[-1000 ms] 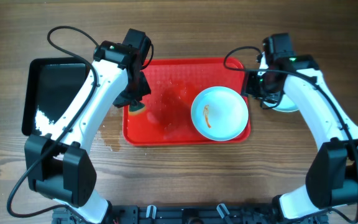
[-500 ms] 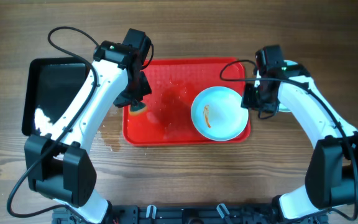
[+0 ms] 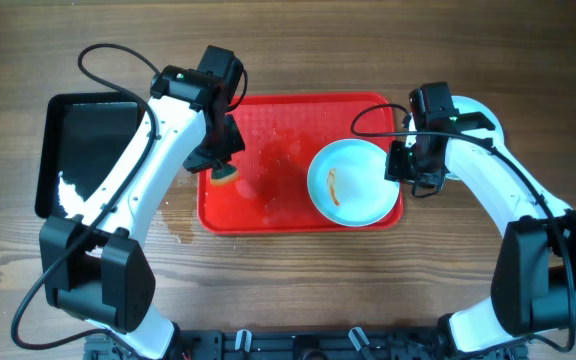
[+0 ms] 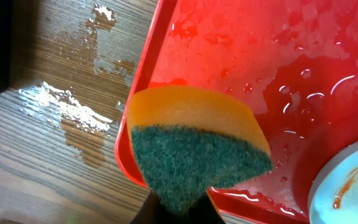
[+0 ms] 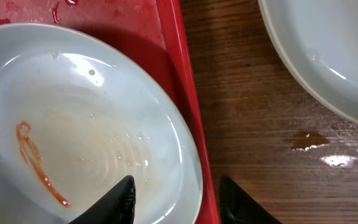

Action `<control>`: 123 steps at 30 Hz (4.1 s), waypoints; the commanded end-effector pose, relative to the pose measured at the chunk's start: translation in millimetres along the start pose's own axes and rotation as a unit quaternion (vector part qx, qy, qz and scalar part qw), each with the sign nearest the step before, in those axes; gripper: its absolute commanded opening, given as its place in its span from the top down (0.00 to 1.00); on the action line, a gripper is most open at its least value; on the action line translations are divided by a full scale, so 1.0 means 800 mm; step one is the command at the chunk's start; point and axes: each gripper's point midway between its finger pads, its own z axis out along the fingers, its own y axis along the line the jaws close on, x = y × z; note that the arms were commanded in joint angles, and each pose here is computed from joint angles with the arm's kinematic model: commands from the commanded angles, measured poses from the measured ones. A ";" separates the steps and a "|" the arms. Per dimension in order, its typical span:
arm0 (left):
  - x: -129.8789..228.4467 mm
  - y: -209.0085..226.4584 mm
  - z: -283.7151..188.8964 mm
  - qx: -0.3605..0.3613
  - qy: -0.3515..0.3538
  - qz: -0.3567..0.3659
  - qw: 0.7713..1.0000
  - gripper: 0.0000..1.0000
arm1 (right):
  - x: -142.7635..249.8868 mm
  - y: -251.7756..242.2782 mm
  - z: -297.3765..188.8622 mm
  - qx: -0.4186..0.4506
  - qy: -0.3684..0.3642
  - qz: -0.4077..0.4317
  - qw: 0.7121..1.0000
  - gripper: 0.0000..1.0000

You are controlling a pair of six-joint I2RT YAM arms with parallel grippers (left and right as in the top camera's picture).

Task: Clean dirty plates on tray and stack at the side
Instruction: 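Grip the remaining plate's rim with the right gripper and slide it left, then lower the sponge onto the moved plate with the left gripper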

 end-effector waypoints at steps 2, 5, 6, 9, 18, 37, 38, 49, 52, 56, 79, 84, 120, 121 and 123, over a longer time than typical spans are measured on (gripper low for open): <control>0.001 -0.004 -0.008 0.012 -0.005 -0.007 1.000 0.96 | 0.014 -0.002 0.012 -0.005 0.017 -0.004 1.000 0.59; 0.000 -0.005 -0.008 0.013 -0.006 -0.007 1.000 0.96 | 0.021 -0.004 0.017 -0.003 0.023 -0.004 1.000 0.59; 0.000 -0.005 -0.008 0.014 -0.006 -0.007 1.000 0.96 | 0.023 -0.005 0.019 -0.002 0.024 -0.004 1.000 0.59; 0.000 -0.005 -0.008 0.014 -0.006 -0.007 1.000 0.96 | 0.026 -0.006 0.021 -0.004 0.028 -0.004 1.000 0.60; -0.002 -0.007 -0.008 0.016 -0.009 -0.007 1.000 0.96 | 0.023 0.012 0.022 -0.044 0.025 -0.004 0.999 0.62; -0.003 -0.007 -0.008 0.018 -0.011 -0.007 1.000 0.96 | 0.043 0.049 0.040 -0.139 0.036 -0.001 0.990 0.67; -0.002 -0.007 -0.008 0.017 -0.010 -0.007 1.000 0.96 | 0.043 0.053 0.040 -0.140 0.035 0.005 0.990 0.69; -0.002 -0.009 -0.008 0.021 -0.009 -0.007 1.000 0.96 | 0.073 0.155 0.043 -0.173 0.024 -0.046 0.983 0.69; -0.002 -0.009 -0.008 0.021 -0.009 -0.007 1.000 0.96 | 0.072 0.166 0.040 -0.172 0.018 -0.048 0.984 0.68; -0.002 -0.009 -0.008 0.021 -0.009 -0.007 1.000 0.96 | 0.043 0.156 0.023 -0.164 0.001 -0.051 0.985 0.53; -0.003 -0.019 -0.009 0.032 -0.015 -0.001 0.999 0.96 | 0.013 0.143 0.071 -0.103 -0.018 -0.066 0.992 0.65; -0.003 -0.019 -0.009 0.032 -0.016 -0.001 0.999 0.96 | 0.007 0.123 0.078 -0.056 -0.030 -0.068 0.996 0.96; 0.048 -0.132 0.082 0.210 -0.008 0.103 0.972 0.96 | 0.016 0.184 0.062 -0.192 -0.013 -0.130 0.973 0.96; 0.048 -0.132 0.082 0.210 -0.008 0.103 0.972 0.96 | 0.017 0.183 0.062 -0.191 -0.011 -0.128 0.973 0.96; 0.048 -0.132 0.082 0.210 -0.008 0.103 0.972 0.96 | 0.016 0.181 0.063 -0.186 -0.012 -0.119 0.975 0.96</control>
